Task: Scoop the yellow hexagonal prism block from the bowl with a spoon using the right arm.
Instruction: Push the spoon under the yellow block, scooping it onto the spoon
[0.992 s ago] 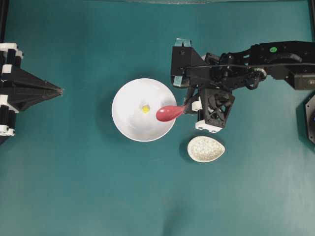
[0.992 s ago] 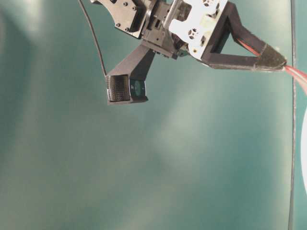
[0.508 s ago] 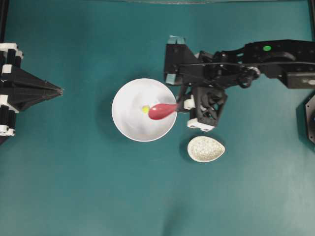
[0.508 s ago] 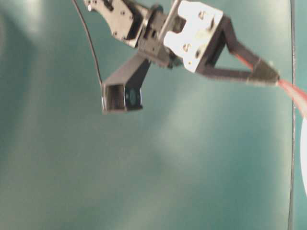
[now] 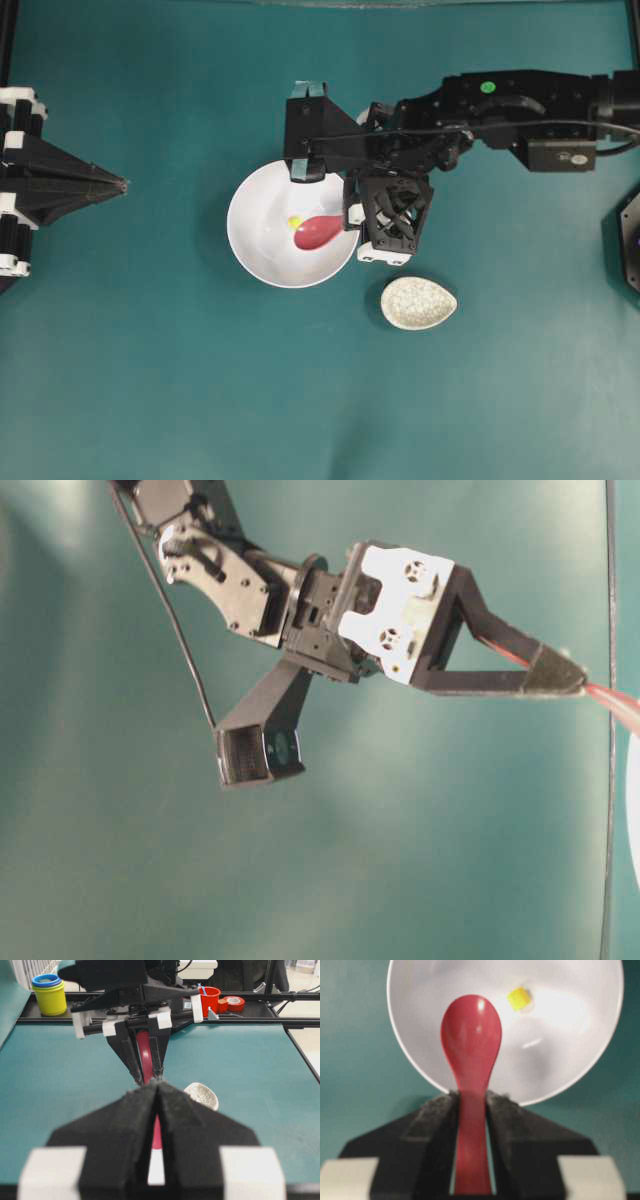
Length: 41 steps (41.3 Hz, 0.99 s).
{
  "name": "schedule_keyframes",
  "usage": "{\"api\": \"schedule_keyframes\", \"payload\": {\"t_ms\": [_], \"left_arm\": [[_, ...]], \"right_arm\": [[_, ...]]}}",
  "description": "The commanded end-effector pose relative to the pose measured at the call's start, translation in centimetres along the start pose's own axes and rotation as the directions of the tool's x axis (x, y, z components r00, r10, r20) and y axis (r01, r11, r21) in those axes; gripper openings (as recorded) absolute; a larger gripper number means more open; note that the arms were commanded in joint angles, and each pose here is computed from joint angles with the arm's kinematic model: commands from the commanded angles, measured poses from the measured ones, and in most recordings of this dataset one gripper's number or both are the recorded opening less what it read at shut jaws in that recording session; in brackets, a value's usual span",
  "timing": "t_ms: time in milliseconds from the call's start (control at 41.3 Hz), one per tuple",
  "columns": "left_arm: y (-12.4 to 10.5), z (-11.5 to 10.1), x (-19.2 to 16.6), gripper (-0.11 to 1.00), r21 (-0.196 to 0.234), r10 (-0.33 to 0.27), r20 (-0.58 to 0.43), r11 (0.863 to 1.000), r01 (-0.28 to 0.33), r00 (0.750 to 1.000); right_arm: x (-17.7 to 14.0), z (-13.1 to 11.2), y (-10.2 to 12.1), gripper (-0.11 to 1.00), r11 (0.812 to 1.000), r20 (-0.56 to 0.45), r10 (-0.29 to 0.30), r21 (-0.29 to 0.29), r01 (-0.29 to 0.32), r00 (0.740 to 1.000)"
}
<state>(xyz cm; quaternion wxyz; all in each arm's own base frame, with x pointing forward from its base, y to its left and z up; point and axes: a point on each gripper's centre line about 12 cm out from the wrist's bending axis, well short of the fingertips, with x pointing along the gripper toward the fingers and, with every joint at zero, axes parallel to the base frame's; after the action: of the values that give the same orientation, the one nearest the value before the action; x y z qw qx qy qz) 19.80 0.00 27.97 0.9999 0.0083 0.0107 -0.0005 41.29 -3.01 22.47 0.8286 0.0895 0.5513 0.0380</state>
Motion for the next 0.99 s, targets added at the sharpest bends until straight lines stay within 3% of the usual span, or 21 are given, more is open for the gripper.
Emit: {"api": "schedule_keyframes", "payload": {"t_ms": [0,218,968], "left_arm": [[0.0,0.9,0.2,0.0,0.003,0.002,0.021,1.0,-0.002,1.0],[0.0,0.9,0.2,0.0,0.005,0.002,0.025,1.0,-0.002,1.0],[0.0,0.9,0.2,0.0,0.008,0.002,0.023,1.0,-0.002,1.0]], "right_arm": [[-1.5,0.9,0.3,0.26,1.0,0.007,-0.003,0.003,0.003,1.0],[-1.8,0.9,-0.3,0.26,0.998,-0.074,-0.055,0.04,0.058,0.996],[0.0,2.0,-0.7,0.26,0.997,-0.167,-0.052,0.042,0.059,0.985]]}}
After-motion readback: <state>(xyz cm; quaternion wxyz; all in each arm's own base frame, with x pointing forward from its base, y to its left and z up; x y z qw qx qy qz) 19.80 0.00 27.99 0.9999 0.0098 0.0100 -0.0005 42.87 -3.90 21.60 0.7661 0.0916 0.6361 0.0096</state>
